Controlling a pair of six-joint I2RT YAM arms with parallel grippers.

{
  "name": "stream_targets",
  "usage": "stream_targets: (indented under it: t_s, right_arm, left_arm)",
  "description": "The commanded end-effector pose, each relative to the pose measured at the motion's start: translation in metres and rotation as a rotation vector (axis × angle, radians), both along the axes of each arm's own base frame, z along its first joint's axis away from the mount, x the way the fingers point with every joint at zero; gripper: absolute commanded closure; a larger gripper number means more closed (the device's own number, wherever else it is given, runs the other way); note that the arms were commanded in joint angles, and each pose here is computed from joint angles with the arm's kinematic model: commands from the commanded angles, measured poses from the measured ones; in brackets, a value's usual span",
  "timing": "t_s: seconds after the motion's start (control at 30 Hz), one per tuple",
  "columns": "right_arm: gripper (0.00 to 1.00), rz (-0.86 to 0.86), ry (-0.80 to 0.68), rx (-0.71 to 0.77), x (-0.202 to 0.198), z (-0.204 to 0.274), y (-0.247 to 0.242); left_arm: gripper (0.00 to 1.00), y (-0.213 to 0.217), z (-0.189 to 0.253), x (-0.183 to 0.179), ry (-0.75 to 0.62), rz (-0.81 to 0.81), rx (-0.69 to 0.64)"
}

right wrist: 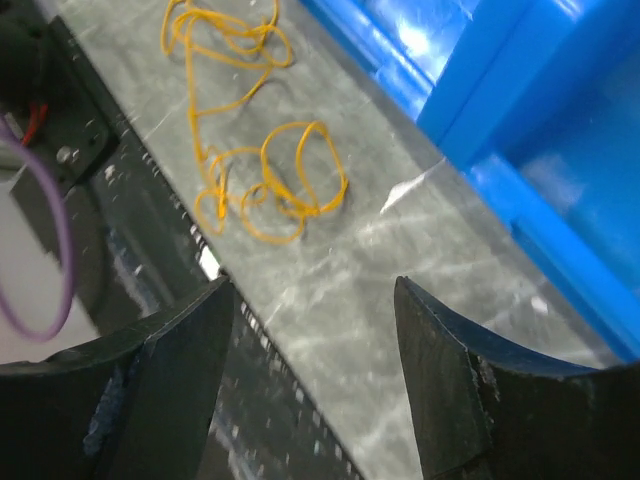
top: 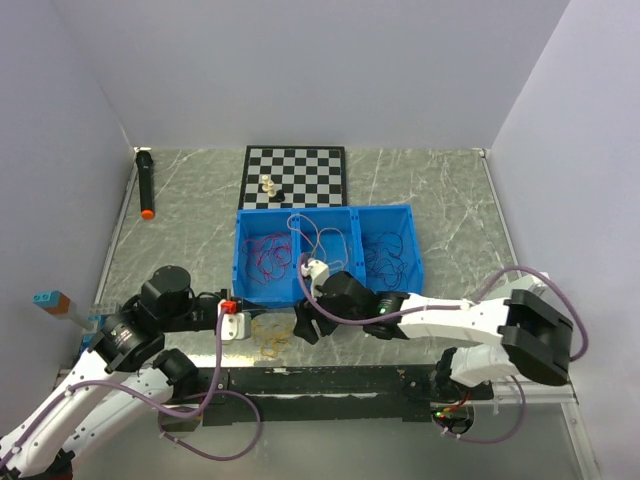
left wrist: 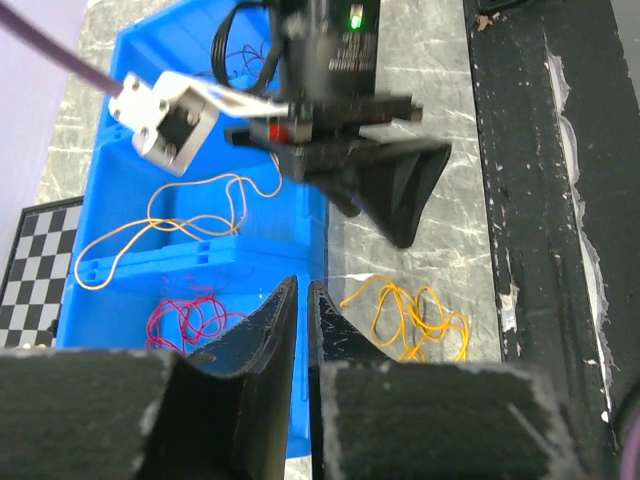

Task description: Untangle the cables

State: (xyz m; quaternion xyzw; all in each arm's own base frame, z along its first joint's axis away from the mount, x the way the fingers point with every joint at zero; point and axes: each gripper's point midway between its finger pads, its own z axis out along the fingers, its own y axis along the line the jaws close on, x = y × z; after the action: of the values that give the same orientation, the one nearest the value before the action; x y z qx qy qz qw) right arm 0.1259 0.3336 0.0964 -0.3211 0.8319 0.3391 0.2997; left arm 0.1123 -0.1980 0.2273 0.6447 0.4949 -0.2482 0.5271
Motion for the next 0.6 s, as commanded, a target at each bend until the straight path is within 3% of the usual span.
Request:
stream_targets:
  t_s: [0.0,0.2,0.33,0.47,0.5,0.53,0.57]
  right_arm:
    - [0.28,-0.039,-0.083,0.131,0.021,0.018,0.034]
    - [0.28,-0.043,-0.086,0.119,0.032,-0.001,0.055]
    - [0.36,-0.04,-0.08,0.096,0.038,-0.012,0.066]
    - [0.66,-0.058,-0.11,0.109,0.044,-0.003,0.067]
    - [0.86,-0.078,-0.143,0.118,0.045,0.012,0.061]
    - [0.97,-0.09,-0.164,0.122,0.044,0.022,0.056]
    - [1.0,-0.095,-0.191,0.139,0.042,0.038,0.052]
  left_arm:
    - [0.86,0.002,0.01,-0.002,-0.04,-0.015,-0.01]
    - [0.85,0.002,0.014,-0.004,-0.029,-0.007,-0.035]
    - [0.85,0.002,0.016,-0.004,-0.032,-0.004,-0.043]
    - [0.85,0.001,0.015,-0.003,-0.026,0.0,-0.041]
    - [0.85,0.001,0.013,-0.003,-0.023,0.003,-0.041]
    - [0.84,0.0,0.012,-0.003,-0.019,0.001,-0.046]
    - [0.84,-0.001,0.011,-0.002,-0.009,0.006,-0.055]
